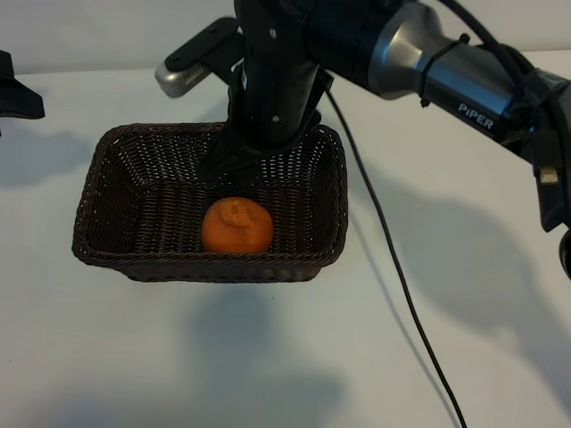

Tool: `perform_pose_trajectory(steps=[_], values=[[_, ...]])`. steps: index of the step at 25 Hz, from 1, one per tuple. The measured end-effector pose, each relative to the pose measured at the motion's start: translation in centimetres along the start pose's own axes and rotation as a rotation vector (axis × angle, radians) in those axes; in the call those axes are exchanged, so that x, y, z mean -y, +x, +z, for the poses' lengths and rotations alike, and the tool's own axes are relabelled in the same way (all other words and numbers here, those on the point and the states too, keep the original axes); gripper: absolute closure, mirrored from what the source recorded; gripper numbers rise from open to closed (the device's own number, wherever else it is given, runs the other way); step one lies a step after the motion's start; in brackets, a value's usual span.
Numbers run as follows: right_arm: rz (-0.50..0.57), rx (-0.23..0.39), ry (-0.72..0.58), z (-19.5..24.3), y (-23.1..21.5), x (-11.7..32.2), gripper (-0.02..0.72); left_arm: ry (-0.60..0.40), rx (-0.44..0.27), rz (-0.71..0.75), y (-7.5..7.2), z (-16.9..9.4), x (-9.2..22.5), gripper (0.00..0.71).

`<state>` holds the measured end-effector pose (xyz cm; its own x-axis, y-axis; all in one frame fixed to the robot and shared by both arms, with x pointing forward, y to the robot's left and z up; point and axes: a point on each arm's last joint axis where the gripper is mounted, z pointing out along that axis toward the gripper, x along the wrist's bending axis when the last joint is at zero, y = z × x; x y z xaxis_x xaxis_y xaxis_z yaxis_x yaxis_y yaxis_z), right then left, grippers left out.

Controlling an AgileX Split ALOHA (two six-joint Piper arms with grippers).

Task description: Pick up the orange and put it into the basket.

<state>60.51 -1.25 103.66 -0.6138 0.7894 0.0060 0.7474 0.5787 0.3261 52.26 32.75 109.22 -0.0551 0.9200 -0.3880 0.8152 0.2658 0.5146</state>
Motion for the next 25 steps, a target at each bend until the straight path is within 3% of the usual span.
perform_pose_trajectory(steps=[6,15,25], values=[[0.011,0.027,-0.026,-2.6,-1.1,0.1,0.107,0.000,0.000,0.002,0.0,0.0,0.0,0.121],[0.114,0.077,-0.076,-5.6,-6.1,0.6,0.107,0.000,0.000,0.008,0.0,0.0,0.0,0.122],[0.133,0.090,-0.162,-9.9,-6.8,1.2,0.108,0.000,0.000,0.030,0.0,0.0,0.0,0.122]])
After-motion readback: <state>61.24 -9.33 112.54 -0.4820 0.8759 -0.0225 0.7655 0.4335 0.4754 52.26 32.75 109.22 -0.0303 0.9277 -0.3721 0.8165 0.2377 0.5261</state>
